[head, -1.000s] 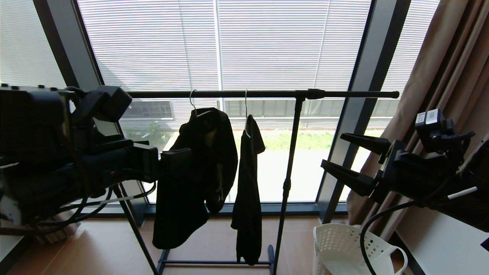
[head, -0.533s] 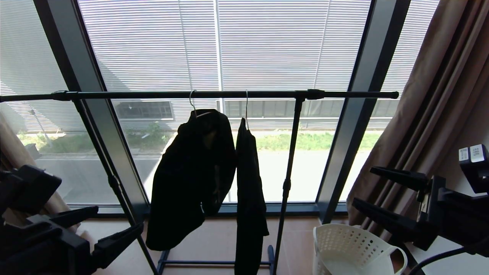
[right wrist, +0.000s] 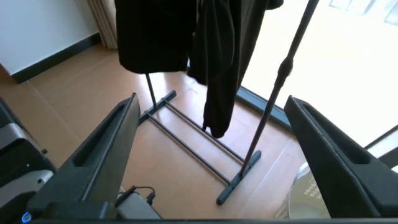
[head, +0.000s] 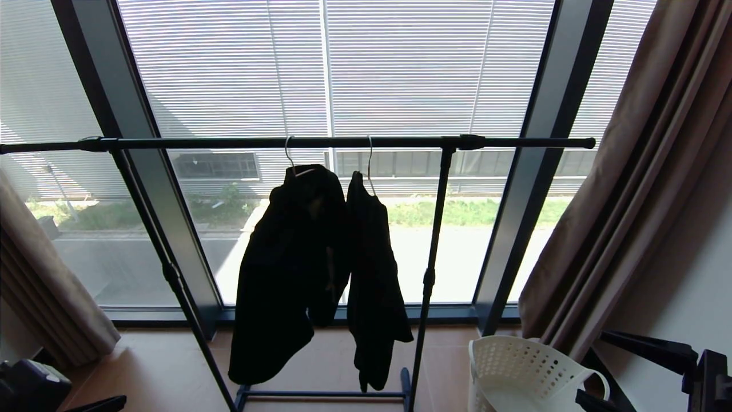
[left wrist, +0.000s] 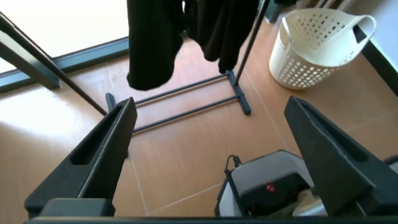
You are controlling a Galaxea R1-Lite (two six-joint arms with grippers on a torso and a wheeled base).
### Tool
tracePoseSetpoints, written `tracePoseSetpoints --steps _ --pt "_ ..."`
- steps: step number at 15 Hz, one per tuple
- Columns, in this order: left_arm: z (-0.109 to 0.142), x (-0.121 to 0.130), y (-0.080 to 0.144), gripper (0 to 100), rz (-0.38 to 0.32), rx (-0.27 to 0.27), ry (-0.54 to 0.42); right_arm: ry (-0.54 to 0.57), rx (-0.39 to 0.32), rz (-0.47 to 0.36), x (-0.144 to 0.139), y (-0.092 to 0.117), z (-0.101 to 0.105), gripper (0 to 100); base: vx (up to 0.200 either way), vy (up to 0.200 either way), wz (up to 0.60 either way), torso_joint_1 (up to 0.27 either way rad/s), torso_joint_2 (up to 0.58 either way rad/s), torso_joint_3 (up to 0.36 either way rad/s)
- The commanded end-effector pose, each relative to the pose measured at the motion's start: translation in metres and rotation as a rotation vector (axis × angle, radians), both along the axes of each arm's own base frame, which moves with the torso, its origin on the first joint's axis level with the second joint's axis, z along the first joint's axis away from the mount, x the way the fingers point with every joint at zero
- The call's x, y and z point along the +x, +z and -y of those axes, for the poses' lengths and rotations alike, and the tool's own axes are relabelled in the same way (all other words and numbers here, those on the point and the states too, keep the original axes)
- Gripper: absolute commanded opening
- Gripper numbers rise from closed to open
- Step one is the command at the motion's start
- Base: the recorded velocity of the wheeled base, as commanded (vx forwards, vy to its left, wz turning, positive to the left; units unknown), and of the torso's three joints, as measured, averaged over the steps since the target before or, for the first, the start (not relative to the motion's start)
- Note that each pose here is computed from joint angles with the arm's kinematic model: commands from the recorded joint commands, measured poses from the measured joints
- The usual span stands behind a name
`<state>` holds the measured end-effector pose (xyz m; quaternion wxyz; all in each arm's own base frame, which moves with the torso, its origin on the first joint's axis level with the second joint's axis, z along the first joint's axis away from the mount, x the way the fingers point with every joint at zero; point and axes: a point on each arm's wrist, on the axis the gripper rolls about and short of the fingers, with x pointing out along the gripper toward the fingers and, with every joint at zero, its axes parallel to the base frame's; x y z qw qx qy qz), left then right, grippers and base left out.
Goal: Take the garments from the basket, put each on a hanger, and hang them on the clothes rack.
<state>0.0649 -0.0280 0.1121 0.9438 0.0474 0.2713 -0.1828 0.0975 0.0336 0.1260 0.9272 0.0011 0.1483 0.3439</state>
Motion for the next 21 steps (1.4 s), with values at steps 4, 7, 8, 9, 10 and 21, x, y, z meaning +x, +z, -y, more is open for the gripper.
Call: tracePoseSetpoints --steps 4,7,8,9,10,21 --pt "-0.010 -0.026 -0.027 100 -0.003 -0.024 -0.044 -0.004 -0.010 -0.041 -0.034 -0.017 0.008 100 0.000 0.000 0.00 0.000 0.00 0.000" --pt "-0.015 -0.038 -0.032 100 -0.009 -0.022 -0.048 -0.013 -0.016 -0.053 -0.056 -0.024 0.013 100 0.000 0.000 0.00 0.000 0.00 0.000" --pt "-0.017 -0.041 -0.033 100 -0.016 -0.020 -0.049 -0.021 -0.018 -0.051 -0.060 -0.025 0.015 100 0.000 0.000 0.00 0.000 0.00 0.000" --pt "-0.018 -0.045 -0.037 100 -0.038 -0.020 -0.058 -0.039 -0.025 -0.053 -0.067 -0.029 0.017 100 0.000 0.000 0.00 0.000 0.00 0.000" --pt "-0.018 -0.045 -0.036 100 -0.035 -0.025 -0.064 -0.056 -0.032 -0.053 -0.077 -0.034 0.019 100 0.000 0.000 0.00 0.000 0.00 0.000" --pt "-0.020 -0.045 -0.036 100 -0.029 -0.028 0.044 -0.513 -0.143 0.014 -0.097 -0.047 0.034 100 0.000 0.000 0.00 0.000 0.00 0.000"
